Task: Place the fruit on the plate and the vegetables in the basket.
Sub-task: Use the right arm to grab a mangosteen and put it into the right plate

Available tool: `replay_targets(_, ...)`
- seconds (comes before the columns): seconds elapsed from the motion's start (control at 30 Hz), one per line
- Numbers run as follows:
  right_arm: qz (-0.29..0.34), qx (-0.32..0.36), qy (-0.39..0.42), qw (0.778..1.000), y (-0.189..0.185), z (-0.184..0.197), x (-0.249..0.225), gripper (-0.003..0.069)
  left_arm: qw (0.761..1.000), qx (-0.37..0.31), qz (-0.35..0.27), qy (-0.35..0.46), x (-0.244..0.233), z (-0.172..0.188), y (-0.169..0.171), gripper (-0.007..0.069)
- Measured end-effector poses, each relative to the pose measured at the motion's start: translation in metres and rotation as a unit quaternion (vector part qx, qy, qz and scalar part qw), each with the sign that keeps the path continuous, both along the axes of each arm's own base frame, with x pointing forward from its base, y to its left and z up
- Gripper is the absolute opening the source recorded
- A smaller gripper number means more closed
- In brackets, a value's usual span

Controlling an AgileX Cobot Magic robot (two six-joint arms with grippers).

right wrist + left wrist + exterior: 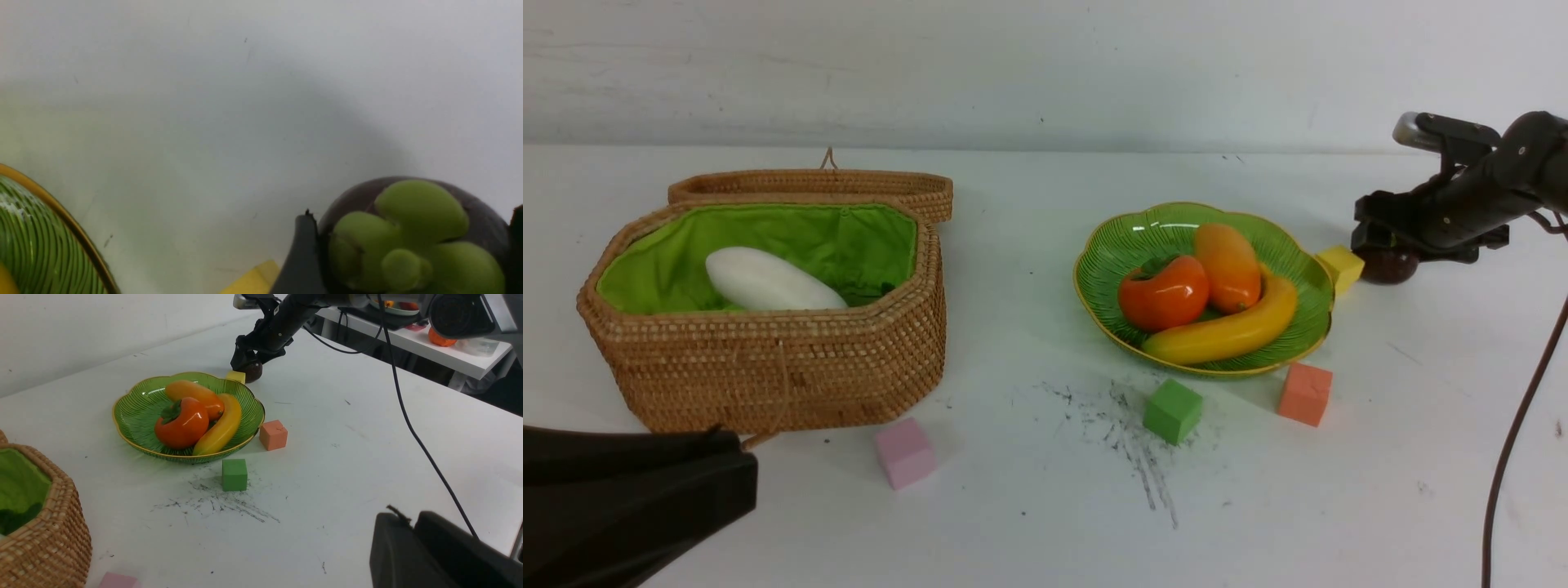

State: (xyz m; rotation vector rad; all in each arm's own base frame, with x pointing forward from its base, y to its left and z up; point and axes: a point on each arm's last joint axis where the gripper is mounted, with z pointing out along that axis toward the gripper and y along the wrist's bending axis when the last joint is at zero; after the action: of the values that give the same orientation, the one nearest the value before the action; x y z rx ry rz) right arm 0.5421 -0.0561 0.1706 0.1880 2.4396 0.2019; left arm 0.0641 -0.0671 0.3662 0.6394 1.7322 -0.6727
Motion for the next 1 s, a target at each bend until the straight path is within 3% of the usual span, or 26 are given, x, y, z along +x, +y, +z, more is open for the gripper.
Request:
replay_targets(0.73, 0.001, 0.004, 0.003, 1.000, 0.000, 0.003, -0.001, 0.0575, 1.000, -0.002, -0.001, 0.001, 0.000, 0.000, 0.000, 0.0060)
replay_targets(0.83, 0.011, 0.005, 0.026, 1.000, 0.001, 0.011, -0.008, 0.0575, 1.000, -0.002, -0.001, 0.001, 0.000, 0.000, 0.000, 0.0060)
replay_targets(1.0, 0.021, -0.001, 0.004, 1.000, 0.004, 0.063, -0.021, 0.0575, 1.000, -0.005, 0.003, -0.003, 0.001, 0.001, 0.000, 0.0060)
